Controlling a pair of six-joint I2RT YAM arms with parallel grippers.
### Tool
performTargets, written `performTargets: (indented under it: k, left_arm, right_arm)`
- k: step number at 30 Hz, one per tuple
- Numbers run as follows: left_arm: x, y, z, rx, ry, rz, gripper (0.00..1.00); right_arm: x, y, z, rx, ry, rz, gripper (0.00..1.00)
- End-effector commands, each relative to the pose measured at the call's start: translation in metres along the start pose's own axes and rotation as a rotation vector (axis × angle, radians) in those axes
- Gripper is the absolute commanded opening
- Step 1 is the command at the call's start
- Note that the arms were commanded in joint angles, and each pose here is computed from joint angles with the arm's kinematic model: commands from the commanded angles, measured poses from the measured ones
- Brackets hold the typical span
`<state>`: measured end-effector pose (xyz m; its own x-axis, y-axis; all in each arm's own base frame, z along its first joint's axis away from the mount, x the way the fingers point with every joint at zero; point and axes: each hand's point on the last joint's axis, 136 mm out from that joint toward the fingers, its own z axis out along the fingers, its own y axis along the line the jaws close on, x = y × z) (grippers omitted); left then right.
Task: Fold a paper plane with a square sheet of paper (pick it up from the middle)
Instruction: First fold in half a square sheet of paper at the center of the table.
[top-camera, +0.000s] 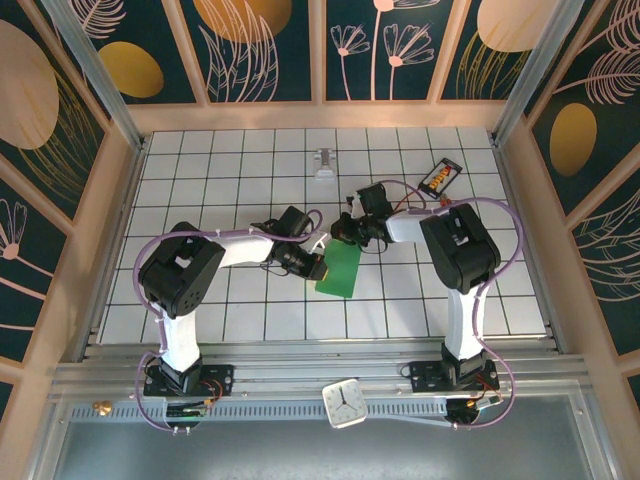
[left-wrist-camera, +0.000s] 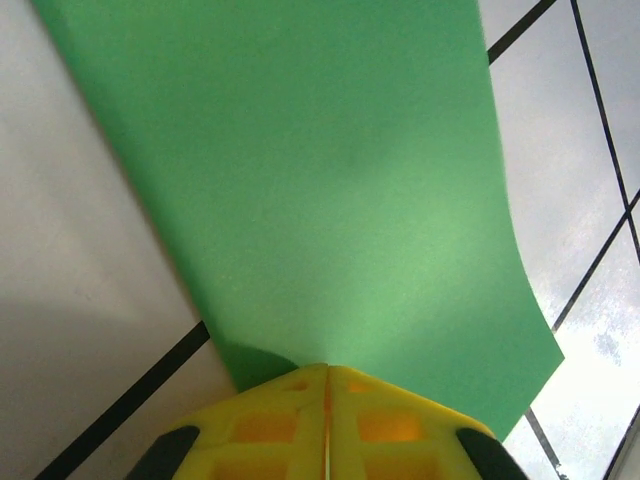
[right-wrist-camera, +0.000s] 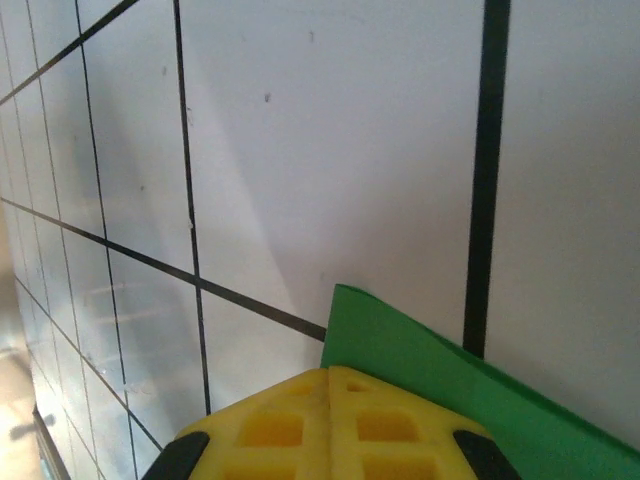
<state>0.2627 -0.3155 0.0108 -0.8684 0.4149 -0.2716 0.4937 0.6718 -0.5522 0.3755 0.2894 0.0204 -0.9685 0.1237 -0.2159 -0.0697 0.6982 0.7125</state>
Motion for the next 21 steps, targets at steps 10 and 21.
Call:
performTargets:
  k: [10,21]
  left_arm:
    - [-0.036,-0.011,-0.037,0.075,-0.141,-0.23,0.24]
    - [-0.077,0.008,-0.016,0.133,-0.194,-0.293,0.0]
  right_arm:
    - [0.009,-0.039,0.006,0.084,0.008,-0.008,0.0]
    - [0.01,-0.041,0.006,0.092,0.006,-0.014,0.0]
